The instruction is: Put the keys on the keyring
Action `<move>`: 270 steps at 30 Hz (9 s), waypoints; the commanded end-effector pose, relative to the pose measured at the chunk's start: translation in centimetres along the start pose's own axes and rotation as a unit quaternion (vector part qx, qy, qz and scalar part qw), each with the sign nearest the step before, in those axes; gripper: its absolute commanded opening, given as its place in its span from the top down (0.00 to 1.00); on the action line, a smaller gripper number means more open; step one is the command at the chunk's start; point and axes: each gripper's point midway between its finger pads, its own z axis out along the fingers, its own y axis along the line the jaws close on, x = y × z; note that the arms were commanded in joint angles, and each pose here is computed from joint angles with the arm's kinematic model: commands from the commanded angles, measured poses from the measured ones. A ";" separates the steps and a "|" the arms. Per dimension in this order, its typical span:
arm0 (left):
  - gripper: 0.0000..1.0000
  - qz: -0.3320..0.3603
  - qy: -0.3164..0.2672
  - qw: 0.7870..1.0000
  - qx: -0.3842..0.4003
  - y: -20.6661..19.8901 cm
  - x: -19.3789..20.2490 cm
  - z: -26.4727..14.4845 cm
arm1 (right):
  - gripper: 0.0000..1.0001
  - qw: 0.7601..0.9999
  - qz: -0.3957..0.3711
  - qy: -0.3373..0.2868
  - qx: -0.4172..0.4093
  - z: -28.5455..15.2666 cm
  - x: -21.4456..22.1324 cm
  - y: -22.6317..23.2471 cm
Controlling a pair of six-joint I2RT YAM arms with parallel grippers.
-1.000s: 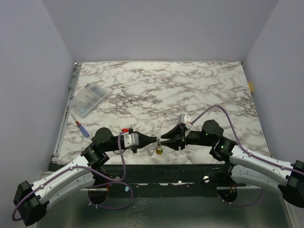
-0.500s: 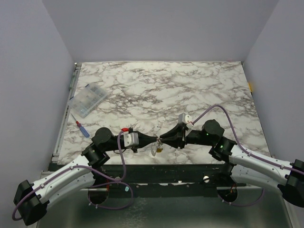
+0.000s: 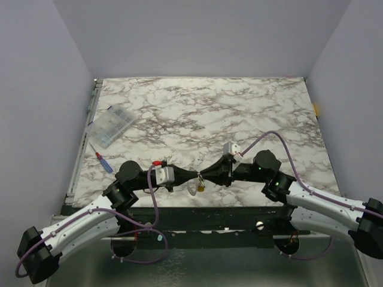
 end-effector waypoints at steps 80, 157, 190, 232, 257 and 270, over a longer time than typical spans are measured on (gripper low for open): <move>0.59 -0.159 0.258 0.952 -0.045 2.7 8.2 -0.3 | 0.99 0.974 0.025 0.212 0.071 2.2 14.1 -4.3; 0.70 -0.119 0.244 0.962 -0.030 2.9 13.0 -0.1 | 0.99 0.978 0.021 0.189 0.087 2.5 12.0 -4.8; 1.00 -0.114 0.235 0.965 -0.031 2.9 12.3 -0.2 | 0.49 0.982 0.069 0.109 0.141 -0.2 10.1 -4.7; 1.00 -0.143 -0.089 0.974 -0.155 6.1 -0.5 0.4 | 0.74 0.987 0.115 -0.048 0.097 2.2 4.0 -4.5; 1.00 -0.085 -0.282 0.935 -0.196 6.8 -7.8 -3.1 | 0.46 0.992 0.022 -0.099 0.078 1.2 -1.5 -4.0; 1.00 -0.084 -0.299 0.937 -0.157 5.5 -8.8 -3.0 | 0.49 0.991 -0.023 -0.113 0.073 2.1 -4.0 -4.6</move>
